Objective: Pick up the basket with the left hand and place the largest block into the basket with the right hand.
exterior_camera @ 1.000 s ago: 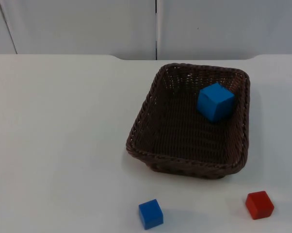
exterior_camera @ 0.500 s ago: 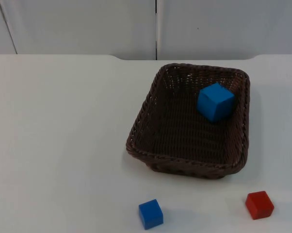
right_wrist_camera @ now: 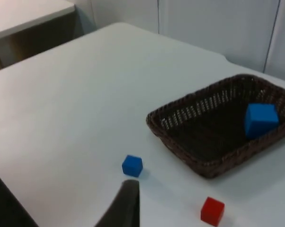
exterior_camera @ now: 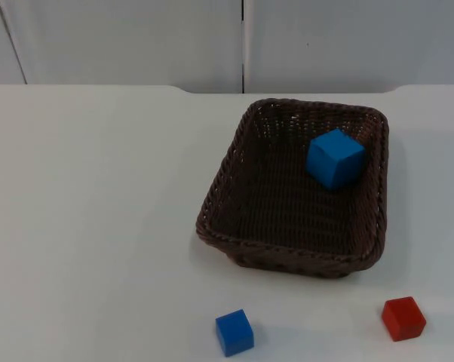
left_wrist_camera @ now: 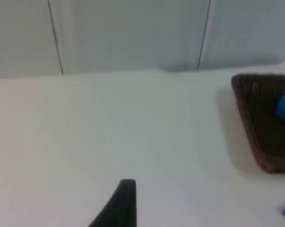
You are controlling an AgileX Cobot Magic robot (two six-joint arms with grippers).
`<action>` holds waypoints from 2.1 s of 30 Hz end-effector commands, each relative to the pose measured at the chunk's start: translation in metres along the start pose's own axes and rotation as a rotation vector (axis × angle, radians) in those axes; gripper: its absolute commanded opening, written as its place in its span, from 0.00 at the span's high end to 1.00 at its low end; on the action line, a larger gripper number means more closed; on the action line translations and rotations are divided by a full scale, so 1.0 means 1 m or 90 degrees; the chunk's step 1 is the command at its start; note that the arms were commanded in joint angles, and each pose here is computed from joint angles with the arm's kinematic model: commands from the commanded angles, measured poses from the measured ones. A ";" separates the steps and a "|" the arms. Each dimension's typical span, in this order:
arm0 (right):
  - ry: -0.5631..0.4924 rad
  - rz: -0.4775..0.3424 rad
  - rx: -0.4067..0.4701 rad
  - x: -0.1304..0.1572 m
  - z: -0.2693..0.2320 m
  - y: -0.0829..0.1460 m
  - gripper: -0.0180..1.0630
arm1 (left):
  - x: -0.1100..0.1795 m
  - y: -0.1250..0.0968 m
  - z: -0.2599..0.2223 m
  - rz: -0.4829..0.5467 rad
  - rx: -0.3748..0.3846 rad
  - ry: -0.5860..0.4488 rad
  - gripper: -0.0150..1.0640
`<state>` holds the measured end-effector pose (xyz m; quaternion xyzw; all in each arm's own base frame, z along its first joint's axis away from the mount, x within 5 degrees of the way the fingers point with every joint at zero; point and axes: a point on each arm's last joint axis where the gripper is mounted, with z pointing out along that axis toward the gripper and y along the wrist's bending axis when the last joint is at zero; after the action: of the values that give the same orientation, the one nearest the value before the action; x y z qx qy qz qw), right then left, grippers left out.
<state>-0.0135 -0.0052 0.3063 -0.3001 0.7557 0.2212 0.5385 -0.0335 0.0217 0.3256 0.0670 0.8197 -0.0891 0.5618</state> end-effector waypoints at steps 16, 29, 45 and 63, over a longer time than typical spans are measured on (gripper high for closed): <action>0.054 -0.011 0.028 0.009 0.000 -0.004 0.14 | 0.034 -0.001 0.047 0.013 -0.008 0.076 0.01; 0.046 -0.016 0.037 0.008 0.000 -0.005 0.14 | 0.036 -0.005 0.048 0.030 0.026 0.085 0.01; 0.079 -0.015 0.033 0.019 0.012 -0.005 0.14 | 0.037 -0.011 0.048 0.048 0.068 0.087 0.01; 0.094 -0.016 0.042 0.023 0.014 -0.007 0.14 | 0.036 -0.011 0.048 0.061 0.070 0.085 0.01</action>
<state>-0.0053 -0.0060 0.2825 -0.3069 0.7952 0.1689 0.4949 -0.0056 0.0011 0.2756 0.1406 0.8488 -0.0976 0.5003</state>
